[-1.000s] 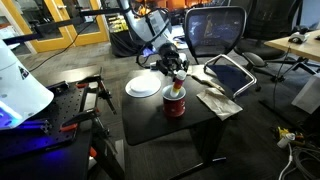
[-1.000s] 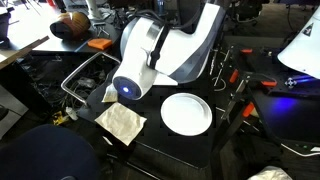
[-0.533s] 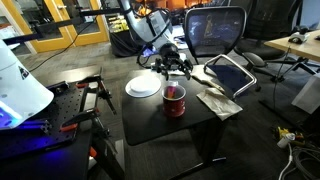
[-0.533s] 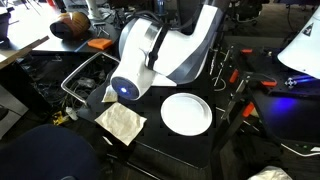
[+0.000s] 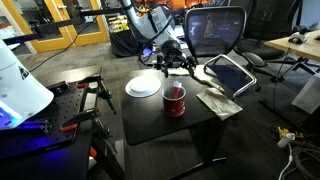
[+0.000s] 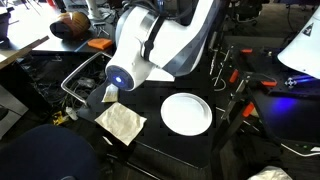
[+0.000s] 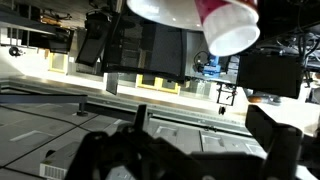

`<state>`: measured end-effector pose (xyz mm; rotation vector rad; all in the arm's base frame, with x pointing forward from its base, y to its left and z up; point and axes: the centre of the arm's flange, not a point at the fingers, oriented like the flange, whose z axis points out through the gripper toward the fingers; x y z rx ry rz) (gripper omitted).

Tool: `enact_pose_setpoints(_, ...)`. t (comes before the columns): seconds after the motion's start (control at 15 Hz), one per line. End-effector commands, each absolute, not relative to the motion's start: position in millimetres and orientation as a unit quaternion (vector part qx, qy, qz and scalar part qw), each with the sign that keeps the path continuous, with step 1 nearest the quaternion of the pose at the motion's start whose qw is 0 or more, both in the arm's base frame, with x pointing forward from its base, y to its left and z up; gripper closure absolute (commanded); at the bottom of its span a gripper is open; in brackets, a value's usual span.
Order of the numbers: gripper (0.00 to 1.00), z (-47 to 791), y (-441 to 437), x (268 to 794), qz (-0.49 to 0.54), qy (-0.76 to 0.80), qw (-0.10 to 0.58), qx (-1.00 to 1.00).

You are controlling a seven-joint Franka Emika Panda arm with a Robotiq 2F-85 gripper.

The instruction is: Place the glue stick inside the red mug

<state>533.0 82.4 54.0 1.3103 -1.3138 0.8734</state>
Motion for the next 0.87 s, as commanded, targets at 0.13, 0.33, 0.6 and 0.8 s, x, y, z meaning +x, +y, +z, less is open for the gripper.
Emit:
enact_pose_setpoints(0.13,0.0,100,64,527,0.366,-0.575,0.513,0.522)
enact_pose_setpoints(0.33,0.0,116,59,526,0.368,-0.582,0.508,0.518)
enact_pose_setpoints(0.6,0.0,136,57,524,0.369,-0.587,0.502,0.517)
enact_pose_setpoints(0.8,0.0,116,62,539,0.369,-0.576,0.505,0.527)
